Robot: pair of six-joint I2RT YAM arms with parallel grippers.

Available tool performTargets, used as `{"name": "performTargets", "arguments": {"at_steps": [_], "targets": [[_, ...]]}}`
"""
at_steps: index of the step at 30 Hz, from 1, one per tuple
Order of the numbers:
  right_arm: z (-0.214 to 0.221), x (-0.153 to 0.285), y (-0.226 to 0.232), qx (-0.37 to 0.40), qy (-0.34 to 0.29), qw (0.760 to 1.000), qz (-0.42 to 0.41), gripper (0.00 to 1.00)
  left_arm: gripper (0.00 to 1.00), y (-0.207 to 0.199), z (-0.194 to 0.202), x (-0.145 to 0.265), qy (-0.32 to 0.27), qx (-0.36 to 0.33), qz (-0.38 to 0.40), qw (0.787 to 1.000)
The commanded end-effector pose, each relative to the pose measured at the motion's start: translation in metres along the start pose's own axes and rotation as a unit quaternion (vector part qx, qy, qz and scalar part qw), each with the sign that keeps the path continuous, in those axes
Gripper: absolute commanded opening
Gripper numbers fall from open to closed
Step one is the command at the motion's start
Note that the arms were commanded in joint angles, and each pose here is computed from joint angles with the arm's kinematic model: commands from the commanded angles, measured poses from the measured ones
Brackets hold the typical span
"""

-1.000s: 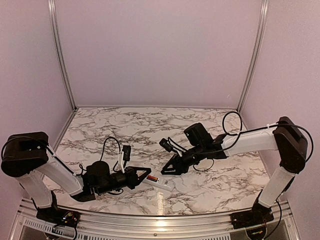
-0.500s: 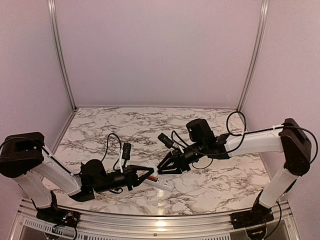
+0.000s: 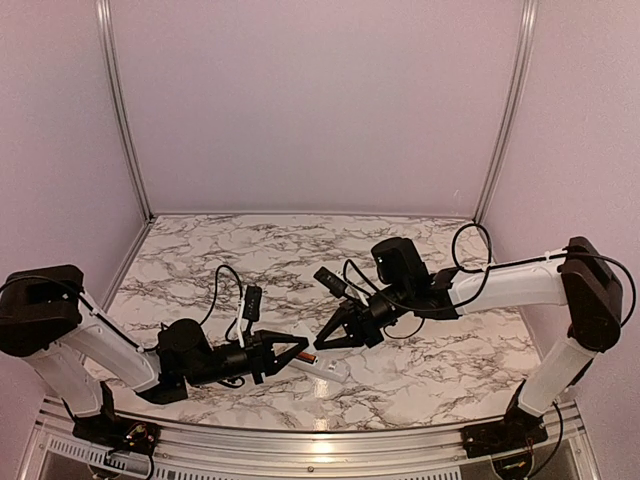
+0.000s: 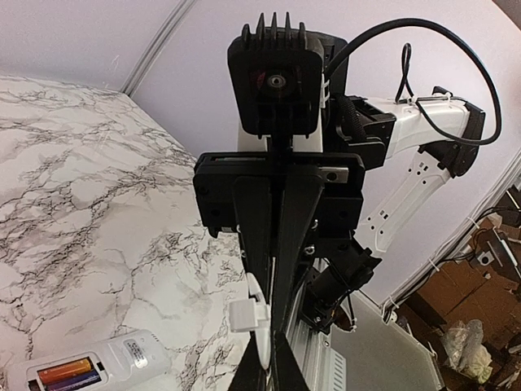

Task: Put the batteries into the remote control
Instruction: Pass from the left arm to the right

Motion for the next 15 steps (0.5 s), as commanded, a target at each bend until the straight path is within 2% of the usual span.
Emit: {"name": "performTargets", "arguments": {"at_steps": [1,2,7,9,10,15], "targets": [[-0.005,-0.004,0.009,0.010,-0.002,1.000,-0.024,0.00,0.10,-0.011,-0.016,0.002,-0.032,-0.012,0.013,0.999],[-0.005,-0.004,0.011,0.008,-0.004,1.000,-0.027,0.00,0.18,-0.011,-0.016,0.003,-0.031,-0.015,0.012,0.999],[-0.005,-0.003,0.009,-0.005,-0.005,1.000,-0.018,0.00,0.43,-0.007,-0.019,0.008,-0.019,-0.054,-0.022,0.998],[-0.002,-0.004,0.006,-0.016,0.001,1.000,-0.011,0.00,0.48,-0.002,-0.015,0.011,0.012,-0.083,-0.049,0.995],[0.001,-0.004,0.005,-0.022,0.006,1.000,-0.010,0.00,0.50,-0.004,-0.024,0.013,0.007,-0.100,-0.063,0.993],[0.010,-0.007,0.000,-0.043,0.018,0.999,-0.012,0.00,0.49,0.004,-0.023,0.016,0.082,-0.179,-0.126,0.972]]}}
Point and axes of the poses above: each gripper's point midway between its finger pads, its own x axis back along the fingers, its own y axis along the line the jaws close on, z = x × y, the point moved 1 cm from there along x, back along the fingers, and after that the axes turned 3 degrees about x, right-handed, at the moved point
